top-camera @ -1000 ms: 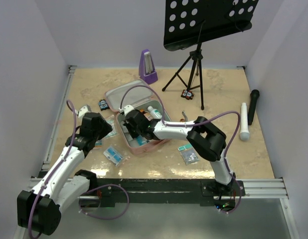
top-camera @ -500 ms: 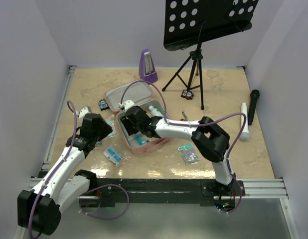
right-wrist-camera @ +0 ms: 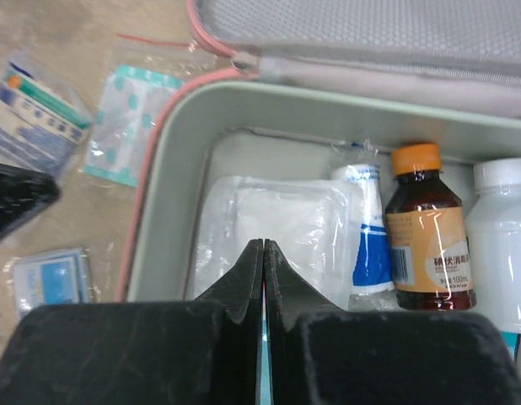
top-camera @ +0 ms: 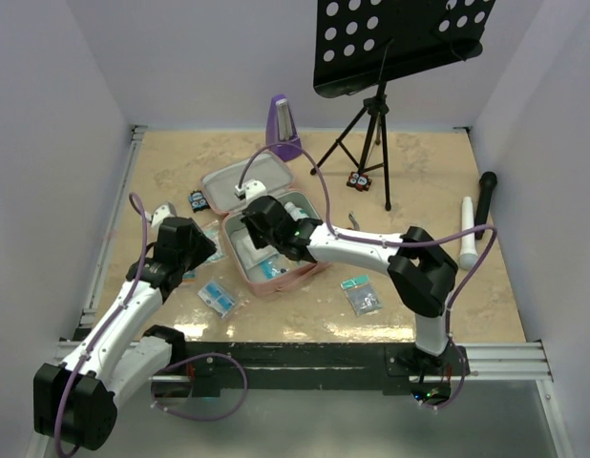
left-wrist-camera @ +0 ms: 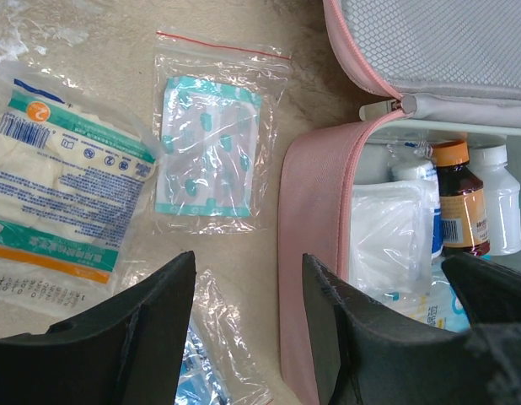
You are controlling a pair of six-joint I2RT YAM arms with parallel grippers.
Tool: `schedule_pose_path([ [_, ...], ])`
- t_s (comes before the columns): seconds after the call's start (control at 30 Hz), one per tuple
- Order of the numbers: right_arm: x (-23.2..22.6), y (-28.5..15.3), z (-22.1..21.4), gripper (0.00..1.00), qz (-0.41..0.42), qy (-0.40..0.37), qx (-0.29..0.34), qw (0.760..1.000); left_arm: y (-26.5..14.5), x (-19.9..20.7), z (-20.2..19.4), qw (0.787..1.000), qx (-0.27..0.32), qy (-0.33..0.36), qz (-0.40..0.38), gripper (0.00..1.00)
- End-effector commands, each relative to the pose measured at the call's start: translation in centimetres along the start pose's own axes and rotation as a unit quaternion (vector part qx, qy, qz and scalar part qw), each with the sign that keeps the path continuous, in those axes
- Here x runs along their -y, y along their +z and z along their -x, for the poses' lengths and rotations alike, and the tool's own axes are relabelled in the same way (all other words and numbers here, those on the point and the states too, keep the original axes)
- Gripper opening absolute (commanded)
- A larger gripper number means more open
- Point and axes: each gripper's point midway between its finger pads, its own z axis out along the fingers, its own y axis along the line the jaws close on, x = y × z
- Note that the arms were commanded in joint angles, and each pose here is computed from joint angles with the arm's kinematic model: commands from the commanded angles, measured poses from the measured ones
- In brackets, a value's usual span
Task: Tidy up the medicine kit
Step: Place the medical item at the medicine box.
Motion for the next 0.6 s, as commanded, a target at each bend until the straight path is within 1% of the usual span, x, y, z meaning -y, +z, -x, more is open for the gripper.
schedule_pose_path([
  [0.0,1.5,0.8,-2.3,0.0,-0.034,-0.009,-0.028,0.999,0.1,0.6,0.5,1.0,0.007,0.001,-0.013,0.57],
  [0.37,2.1,3.4,-6.0,0.0,-0.057,-0.026,-0.073,0.995,0.3,0.4,0.1,1.0,0.003,-0.001,-0.011,0.57],
  [0.57,1.9,4.9,-5.8,0.0,-0.065,-0.026,-0.074,0.995,0.2,0.3,0.1,1.0,0.004,0.002,-0.01,0.57],
])
